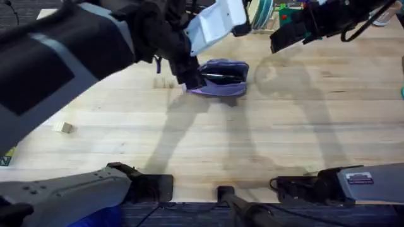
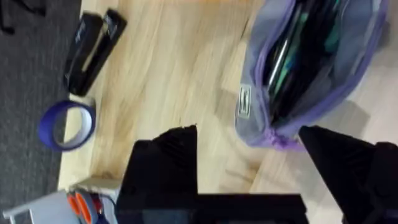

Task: Unzip the bag, pick up the pens from the table one at a time and place them inside, then zip the bag closed.

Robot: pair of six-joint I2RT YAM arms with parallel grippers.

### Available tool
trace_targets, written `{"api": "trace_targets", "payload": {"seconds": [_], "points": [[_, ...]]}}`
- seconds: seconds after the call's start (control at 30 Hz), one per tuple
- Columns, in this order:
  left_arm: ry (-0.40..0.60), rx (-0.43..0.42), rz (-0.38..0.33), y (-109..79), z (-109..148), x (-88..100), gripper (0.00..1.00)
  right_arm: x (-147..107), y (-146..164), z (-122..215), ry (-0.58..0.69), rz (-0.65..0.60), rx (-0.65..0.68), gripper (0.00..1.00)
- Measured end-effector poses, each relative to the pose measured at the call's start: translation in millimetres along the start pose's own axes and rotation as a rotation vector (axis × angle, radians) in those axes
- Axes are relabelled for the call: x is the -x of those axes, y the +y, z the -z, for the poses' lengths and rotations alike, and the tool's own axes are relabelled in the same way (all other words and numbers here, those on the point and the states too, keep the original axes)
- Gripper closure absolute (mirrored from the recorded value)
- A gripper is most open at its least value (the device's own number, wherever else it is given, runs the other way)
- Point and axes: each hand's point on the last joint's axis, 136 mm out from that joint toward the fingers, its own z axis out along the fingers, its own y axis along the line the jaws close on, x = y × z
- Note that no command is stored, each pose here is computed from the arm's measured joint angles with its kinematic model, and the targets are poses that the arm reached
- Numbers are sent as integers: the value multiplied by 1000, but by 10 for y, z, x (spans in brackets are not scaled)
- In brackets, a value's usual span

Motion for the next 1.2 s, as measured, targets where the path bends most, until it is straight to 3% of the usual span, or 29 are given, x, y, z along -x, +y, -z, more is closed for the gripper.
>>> {"api": "trace_targets", "payload": {"seconds": [0.23,0.4,0.57,0.83,1.2], "points": [[61,-10,32,43,111,-291,8,2,243,-33,14,57,28,5],[53,-17,52,90,183,-403,7,9,418,-53,19,102,46,5],[3,-49,42,71,324,-467,7,30,575,-23,18,134,61,5],[-112,-147,82,-11,503,-637,8,344,915,268,-91,133,88,6],[-271,-121,150,165,726,-852,7,371,1577,410,-112,93,178,6]]}}
